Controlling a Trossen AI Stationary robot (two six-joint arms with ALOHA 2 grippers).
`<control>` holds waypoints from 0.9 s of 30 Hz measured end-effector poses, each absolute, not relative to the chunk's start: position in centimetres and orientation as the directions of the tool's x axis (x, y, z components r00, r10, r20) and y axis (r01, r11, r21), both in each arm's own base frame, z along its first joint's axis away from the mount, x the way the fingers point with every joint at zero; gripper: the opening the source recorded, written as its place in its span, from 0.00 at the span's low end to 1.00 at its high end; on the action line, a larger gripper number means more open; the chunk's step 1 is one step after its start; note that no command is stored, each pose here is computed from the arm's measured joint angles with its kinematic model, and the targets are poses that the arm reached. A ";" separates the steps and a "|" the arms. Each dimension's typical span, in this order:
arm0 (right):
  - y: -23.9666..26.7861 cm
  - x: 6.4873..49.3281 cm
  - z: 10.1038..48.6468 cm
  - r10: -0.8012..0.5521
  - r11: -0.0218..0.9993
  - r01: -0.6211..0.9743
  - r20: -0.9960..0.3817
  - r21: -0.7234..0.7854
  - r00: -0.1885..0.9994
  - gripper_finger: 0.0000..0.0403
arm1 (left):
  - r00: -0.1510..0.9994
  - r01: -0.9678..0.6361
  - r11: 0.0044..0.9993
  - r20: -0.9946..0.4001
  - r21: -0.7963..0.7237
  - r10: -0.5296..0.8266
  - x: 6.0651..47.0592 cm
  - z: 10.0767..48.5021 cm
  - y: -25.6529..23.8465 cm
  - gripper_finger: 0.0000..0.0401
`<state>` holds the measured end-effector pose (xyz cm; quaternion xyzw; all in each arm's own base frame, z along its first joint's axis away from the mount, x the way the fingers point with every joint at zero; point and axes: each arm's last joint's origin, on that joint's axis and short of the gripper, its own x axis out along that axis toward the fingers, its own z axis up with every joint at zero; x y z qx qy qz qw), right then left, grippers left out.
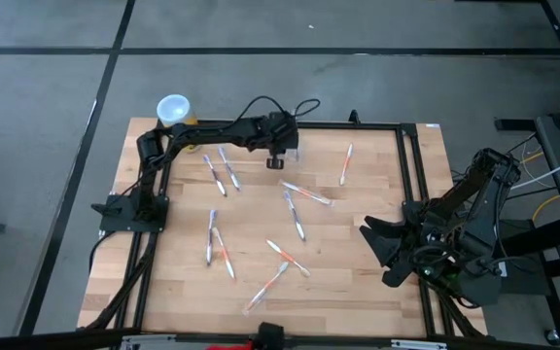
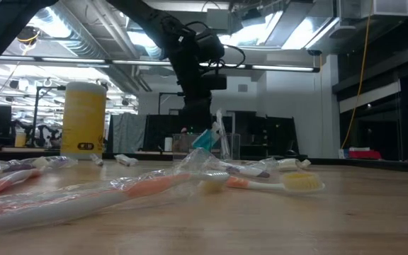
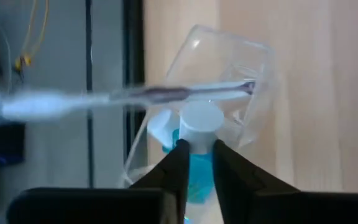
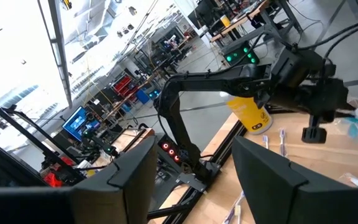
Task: Pick & Place toothbrushing station
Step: Put the blue mouthwash into the middle section of the transparent organizer
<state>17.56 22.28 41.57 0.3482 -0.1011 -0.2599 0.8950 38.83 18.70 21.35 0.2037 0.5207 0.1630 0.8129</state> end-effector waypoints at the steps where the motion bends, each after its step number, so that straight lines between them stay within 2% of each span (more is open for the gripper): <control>1: 22.3 17.6 41.6 -0.536 0.620 0.393 0.000 0.679 0.844 0.53 | 0.400 -0.091 0.869 -0.781 0.487 0.479 38.6 21.4 19.1 0.10; 7: 22.3 17.6 41.6 -0.536 0.617 0.391 0.000 0.683 0.844 0.53 | 0.398 -0.342 0.862 -0.774 0.373 0.493 36.7 22.5 21.8 0.02; 15: 22.3 17.6 41.5 -0.536 0.618 0.392 0.000 0.681 0.844 0.53 | 0.436 -0.466 0.849 -0.771 0.248 0.465 35.5 22.7 24.1 0.01; 19: 22.3 17.6 41.5 -0.536 0.615 0.391 0.000 0.685 0.844 0.53 | 0.456 -0.454 0.865 -0.777 0.215 0.433 35.4 22.6 24.2 0.00; 24: 22.2 17.6 41.5 -0.538 0.614 0.392 0.000 0.684 0.843 0.53 | 0.501 -0.357 0.930 -0.822 0.088 0.270 35.5 22.2 23.1 0.01; 27: 22.2 17.6 41.5 -0.539 0.615 0.393 0.000 0.684 0.842 0.53 | 0.502 -0.327 0.942 -0.830 0.079 0.244 36.0 22.1 22.0 0.00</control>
